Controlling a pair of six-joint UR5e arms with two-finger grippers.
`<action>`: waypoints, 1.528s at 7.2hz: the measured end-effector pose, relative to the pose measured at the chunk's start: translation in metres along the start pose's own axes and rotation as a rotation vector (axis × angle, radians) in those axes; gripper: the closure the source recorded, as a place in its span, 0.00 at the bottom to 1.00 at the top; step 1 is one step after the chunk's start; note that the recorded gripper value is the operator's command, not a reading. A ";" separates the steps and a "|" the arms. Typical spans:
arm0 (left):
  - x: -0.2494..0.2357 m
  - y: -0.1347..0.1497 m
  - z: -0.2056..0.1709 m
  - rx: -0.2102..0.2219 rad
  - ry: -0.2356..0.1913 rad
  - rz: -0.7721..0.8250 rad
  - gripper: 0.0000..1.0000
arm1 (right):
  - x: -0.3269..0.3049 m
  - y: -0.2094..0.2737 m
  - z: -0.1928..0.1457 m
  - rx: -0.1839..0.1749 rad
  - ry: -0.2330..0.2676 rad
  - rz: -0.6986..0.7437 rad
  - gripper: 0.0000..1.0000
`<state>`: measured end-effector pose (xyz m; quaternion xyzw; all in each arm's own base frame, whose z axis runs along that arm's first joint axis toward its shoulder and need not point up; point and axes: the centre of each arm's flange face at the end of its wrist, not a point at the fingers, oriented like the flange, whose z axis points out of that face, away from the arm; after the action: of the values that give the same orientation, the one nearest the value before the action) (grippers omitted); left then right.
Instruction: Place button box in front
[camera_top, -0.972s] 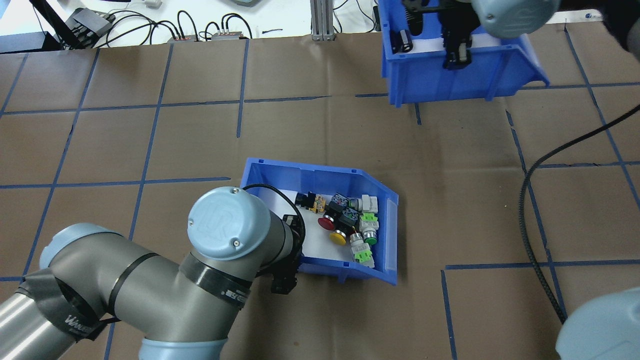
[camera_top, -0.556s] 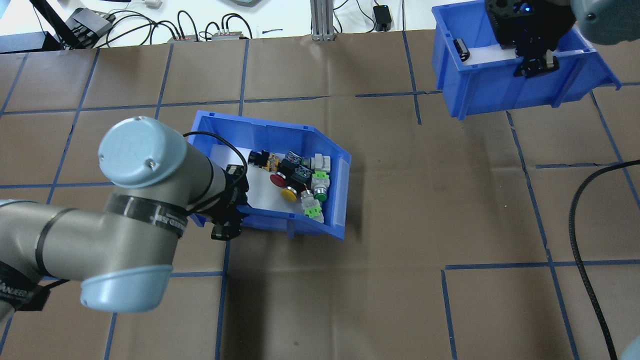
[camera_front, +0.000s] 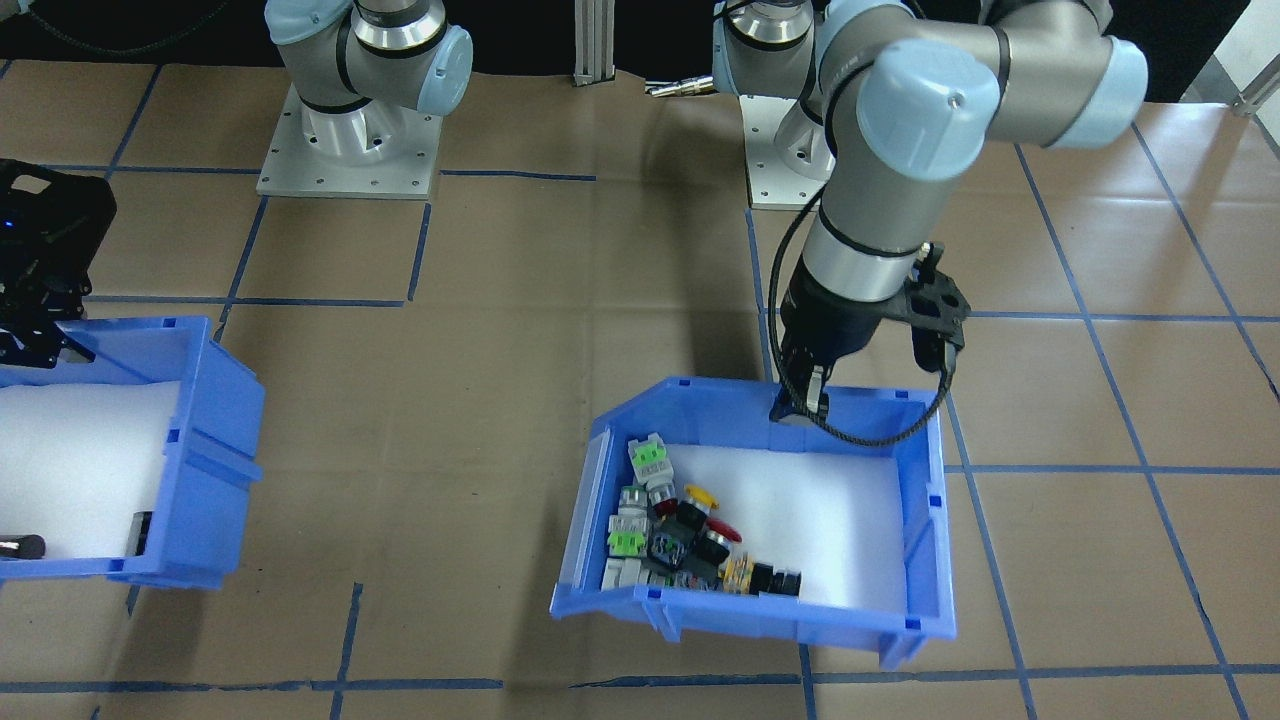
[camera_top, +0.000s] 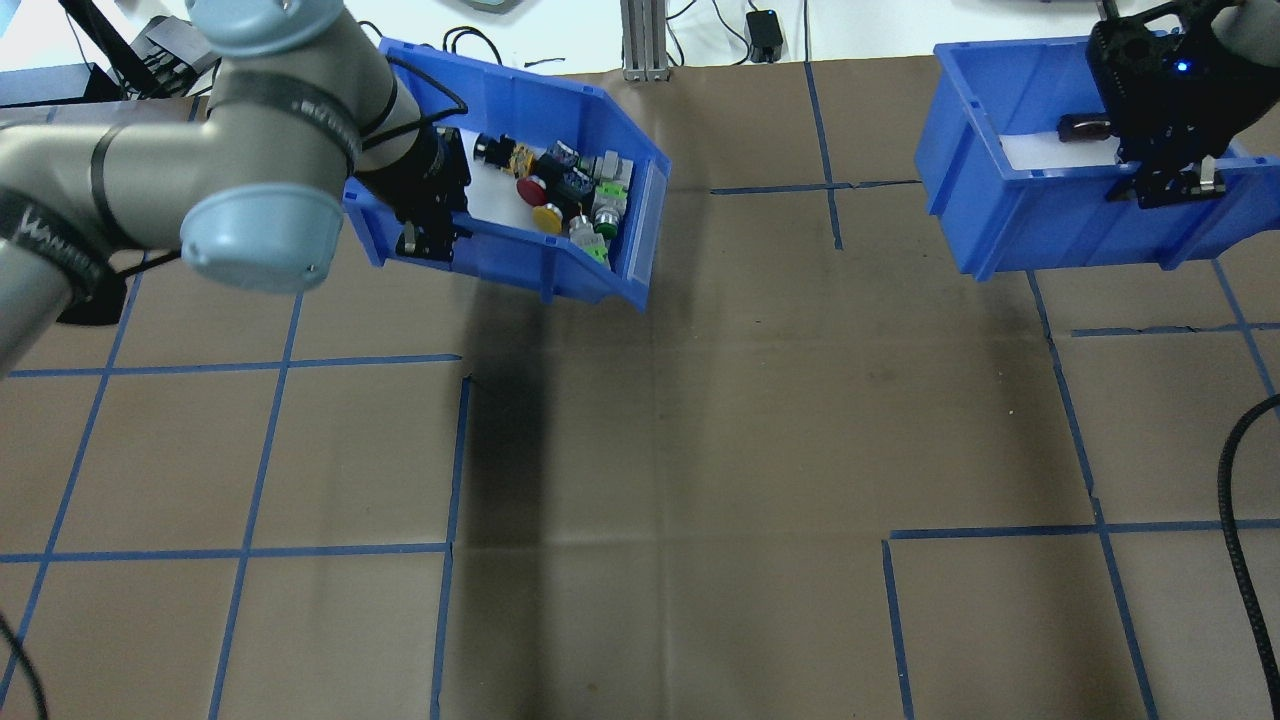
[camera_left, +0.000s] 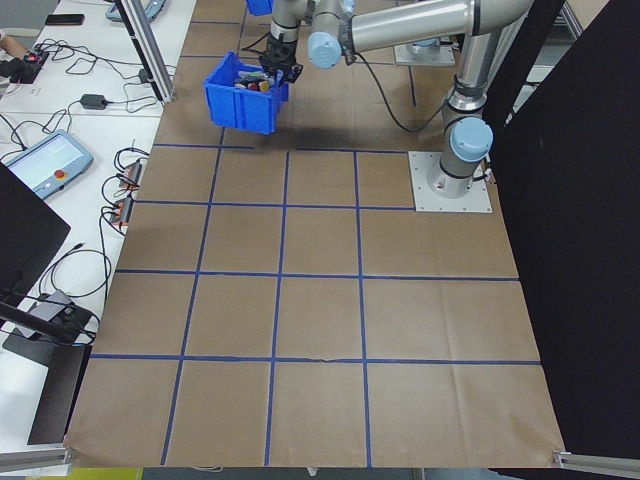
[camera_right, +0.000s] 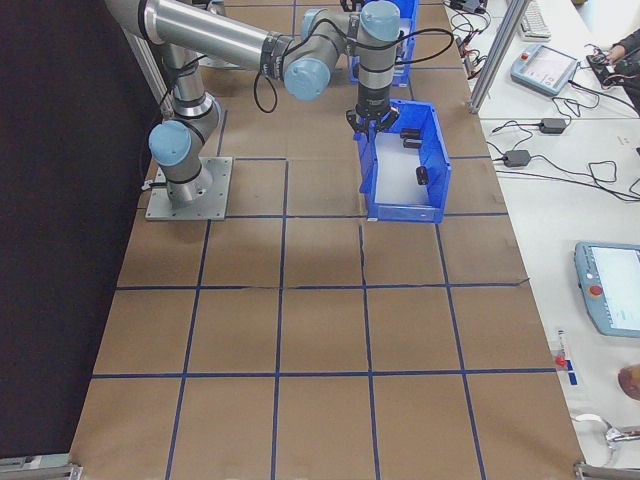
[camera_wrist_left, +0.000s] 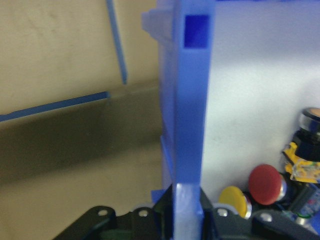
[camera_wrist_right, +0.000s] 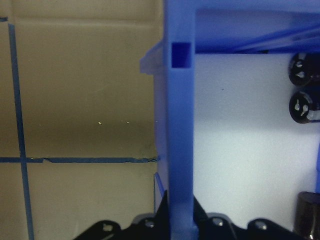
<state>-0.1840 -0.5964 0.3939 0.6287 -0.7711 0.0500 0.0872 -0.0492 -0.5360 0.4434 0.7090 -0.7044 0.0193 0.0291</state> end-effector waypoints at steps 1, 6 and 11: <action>0.051 0.000 0.020 -0.010 0.004 -0.015 0.99 | -0.020 0.002 0.002 0.012 -0.001 0.018 0.99; 0.117 0.090 0.090 -0.106 -0.010 -0.154 0.94 | -0.101 -0.024 0.024 -0.012 0.036 0.026 0.99; 0.099 0.128 0.098 -0.135 -0.050 -0.193 0.88 | -0.199 -0.067 0.042 -0.003 0.046 0.040 0.99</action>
<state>-0.3350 -0.6833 0.3217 0.6939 -0.7104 -0.0264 0.1147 0.0162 -0.3398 0.3871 0.6941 -0.7176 0.0350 0.0462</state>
